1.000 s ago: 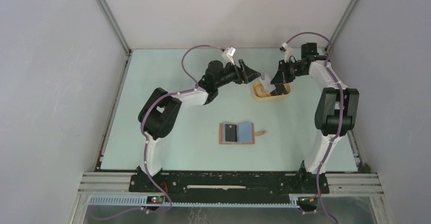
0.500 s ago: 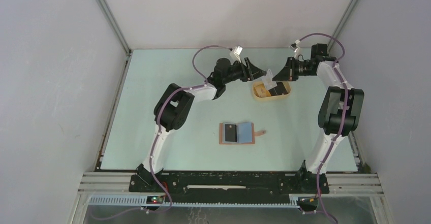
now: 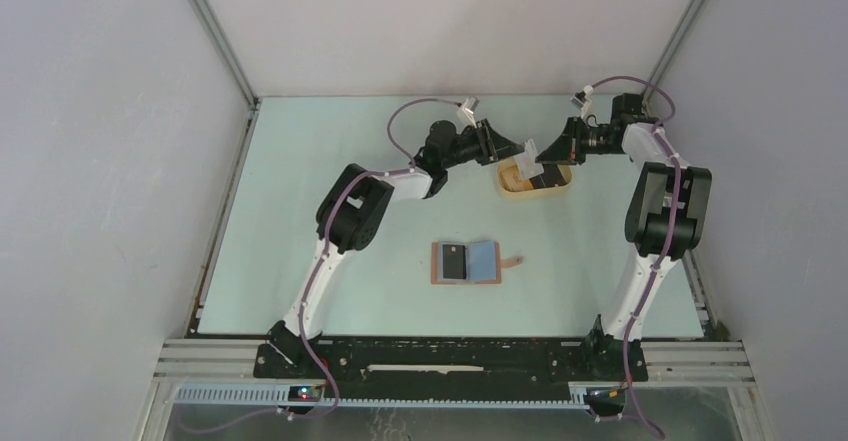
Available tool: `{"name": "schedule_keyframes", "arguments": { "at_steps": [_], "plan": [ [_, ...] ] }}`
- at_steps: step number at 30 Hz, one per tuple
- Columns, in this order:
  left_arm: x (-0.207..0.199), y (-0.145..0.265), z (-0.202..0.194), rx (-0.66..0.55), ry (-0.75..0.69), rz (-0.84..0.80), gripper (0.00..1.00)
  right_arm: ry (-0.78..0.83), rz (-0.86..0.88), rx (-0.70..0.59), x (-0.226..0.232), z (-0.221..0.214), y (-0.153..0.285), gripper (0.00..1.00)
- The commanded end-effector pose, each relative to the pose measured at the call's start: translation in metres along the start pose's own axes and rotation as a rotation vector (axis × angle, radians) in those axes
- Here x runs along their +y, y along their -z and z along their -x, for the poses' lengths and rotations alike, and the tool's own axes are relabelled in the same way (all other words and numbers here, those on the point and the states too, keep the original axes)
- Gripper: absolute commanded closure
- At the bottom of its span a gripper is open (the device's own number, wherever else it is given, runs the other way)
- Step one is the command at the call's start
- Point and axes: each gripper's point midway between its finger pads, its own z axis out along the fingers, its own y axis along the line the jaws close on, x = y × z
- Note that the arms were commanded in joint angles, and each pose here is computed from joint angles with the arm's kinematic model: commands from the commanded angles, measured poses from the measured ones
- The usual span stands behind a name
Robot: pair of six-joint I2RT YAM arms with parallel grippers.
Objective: Put the credit cards into the card holder
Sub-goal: Pick up the credit card from the storage box.
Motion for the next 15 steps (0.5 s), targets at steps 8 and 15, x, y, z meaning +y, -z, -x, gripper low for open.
{"name": "schedule_keyframes", "arguments": {
  "at_steps": [8,15],
  "plan": [
    [-0.036,-0.020,0.011,0.024,-0.025,-0.159,0.78,-0.022,0.056,-0.010,0.005,0.007,0.000,1.00],
    [-0.029,-0.023,0.009,0.030,-0.049,-0.159,1.00,-0.016,-0.039,-0.002,-0.013,0.010,0.001,0.97]
  ]
}}
